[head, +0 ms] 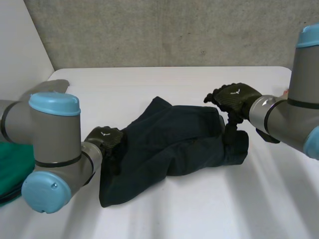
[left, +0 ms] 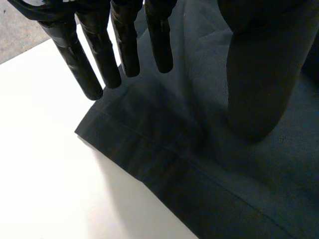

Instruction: Fold the laundry.

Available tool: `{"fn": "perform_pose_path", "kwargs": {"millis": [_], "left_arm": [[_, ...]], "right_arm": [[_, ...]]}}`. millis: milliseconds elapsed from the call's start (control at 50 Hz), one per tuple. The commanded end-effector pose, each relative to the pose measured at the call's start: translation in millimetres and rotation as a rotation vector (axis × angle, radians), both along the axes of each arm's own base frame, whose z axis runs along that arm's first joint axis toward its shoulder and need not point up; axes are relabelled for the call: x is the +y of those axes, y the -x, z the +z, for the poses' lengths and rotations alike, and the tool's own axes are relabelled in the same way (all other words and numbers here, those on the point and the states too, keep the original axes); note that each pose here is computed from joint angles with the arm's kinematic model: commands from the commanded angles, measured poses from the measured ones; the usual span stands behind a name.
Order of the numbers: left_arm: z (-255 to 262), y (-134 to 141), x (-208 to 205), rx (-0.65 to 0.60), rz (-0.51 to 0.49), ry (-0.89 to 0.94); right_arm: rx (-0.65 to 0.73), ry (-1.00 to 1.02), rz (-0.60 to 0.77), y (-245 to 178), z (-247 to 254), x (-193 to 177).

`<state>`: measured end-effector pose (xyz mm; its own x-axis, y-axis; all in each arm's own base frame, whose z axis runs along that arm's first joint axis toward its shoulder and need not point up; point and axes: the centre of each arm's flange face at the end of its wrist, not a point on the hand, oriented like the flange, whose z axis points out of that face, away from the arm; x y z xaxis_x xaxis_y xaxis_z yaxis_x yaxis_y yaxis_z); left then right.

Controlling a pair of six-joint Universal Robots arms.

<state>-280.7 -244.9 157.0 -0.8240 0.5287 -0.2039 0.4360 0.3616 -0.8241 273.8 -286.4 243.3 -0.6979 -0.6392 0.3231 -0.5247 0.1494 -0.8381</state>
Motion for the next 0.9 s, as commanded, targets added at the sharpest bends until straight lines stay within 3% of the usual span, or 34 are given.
{"fn": "perform_pose_path", "kwargs": {"millis": [20, 280, 440, 680, 760, 900], "left_arm": [[-10, 6, 5, -0.008, -0.029, -0.014], [-16, 12, 2, -0.006, -0.043, -0.007], [9, 8, -6, -0.009, -0.036, 0.070], [64, 1, -6, -0.002, -0.054, 0.225], [77, 0, -2, 0.001, -0.071, 0.257], [99, -1, 20, 0.028, -0.112, 0.263]], "right_arm": [[0.030, 0.032, -0.036, 2, -10, -6], [0.011, 0.053, -0.028, 2, -7, -10], [-0.018, 0.058, -0.015, 18, 36, -1], [0.178, 0.014, 0.116, 37, 55, 45], [0.126, 0.031, 0.110, 31, 48, 38], [-0.001, -0.038, 0.085, 2, -10, 17]]}}
